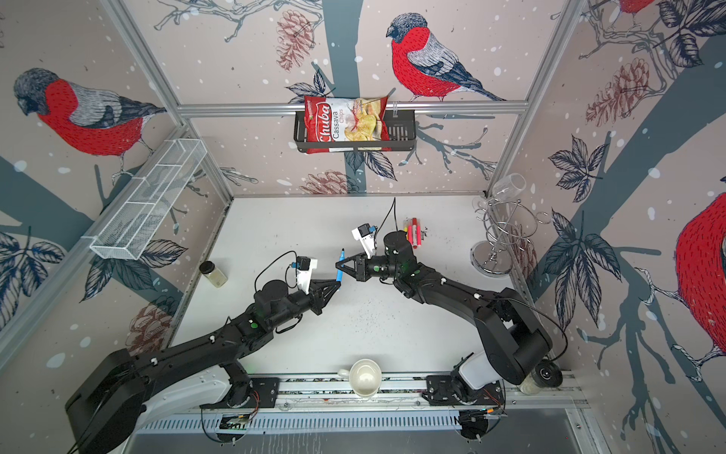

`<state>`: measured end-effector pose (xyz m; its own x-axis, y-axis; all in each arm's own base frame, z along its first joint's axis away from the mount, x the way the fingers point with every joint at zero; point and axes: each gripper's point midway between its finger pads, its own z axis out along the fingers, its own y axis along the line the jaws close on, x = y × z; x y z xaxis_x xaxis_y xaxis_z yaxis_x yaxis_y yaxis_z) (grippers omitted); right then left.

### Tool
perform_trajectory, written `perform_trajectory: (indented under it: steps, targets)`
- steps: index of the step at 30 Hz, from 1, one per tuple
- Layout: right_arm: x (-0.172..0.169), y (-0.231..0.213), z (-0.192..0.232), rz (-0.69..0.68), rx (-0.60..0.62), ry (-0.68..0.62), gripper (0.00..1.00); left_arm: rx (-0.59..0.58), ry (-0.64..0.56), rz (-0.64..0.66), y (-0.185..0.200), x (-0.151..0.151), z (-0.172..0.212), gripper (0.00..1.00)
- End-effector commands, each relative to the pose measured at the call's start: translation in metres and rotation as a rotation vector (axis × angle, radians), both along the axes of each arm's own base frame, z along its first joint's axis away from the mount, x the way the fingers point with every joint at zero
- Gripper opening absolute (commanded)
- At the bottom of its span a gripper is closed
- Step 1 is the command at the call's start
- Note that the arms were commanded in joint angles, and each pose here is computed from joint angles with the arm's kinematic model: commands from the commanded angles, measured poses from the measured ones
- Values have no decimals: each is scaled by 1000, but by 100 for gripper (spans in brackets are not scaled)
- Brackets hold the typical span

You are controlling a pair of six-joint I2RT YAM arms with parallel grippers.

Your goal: Insert the pens into the pen caps

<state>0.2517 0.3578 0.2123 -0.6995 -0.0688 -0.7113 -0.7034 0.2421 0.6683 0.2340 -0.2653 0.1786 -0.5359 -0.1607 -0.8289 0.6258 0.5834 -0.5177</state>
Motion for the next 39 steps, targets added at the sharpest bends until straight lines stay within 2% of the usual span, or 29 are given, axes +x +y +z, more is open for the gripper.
perform_trajectory:
  steps: [1,2,3,8,14,19,23,29,33,39]
  targets:
    - [0,2,7,0,6,-36,13,-31,-40,-31,-5,-2,13,20]
    - [0,2,5,-5,-7,-41,13,-26,-34,-26,-5,-1,12,30]
    - [-1,2,5,-5,-19,-47,12,-20,-31,-24,-5,-1,11,36]
    - [-7,5,2,10,-46,-62,12,-17,-32,-29,-5,-1,11,38]
    - [-14,8,2,25,-62,-78,12,-17,-35,-36,-7,-1,13,29]
    - [-16,7,2,25,-72,-87,13,-16,-37,-37,-7,0,13,9]
    - [-16,6,5,21,-70,-94,16,-15,-37,-42,-8,0,12,0]
    - [-16,5,8,18,-66,-100,17,-21,-40,-42,-9,-1,13,0]
    - [-16,5,12,17,-60,-104,16,-16,-31,-45,-10,0,11,13]
    - [-17,8,16,25,-49,-105,16,-14,-18,-65,-13,-2,7,14]
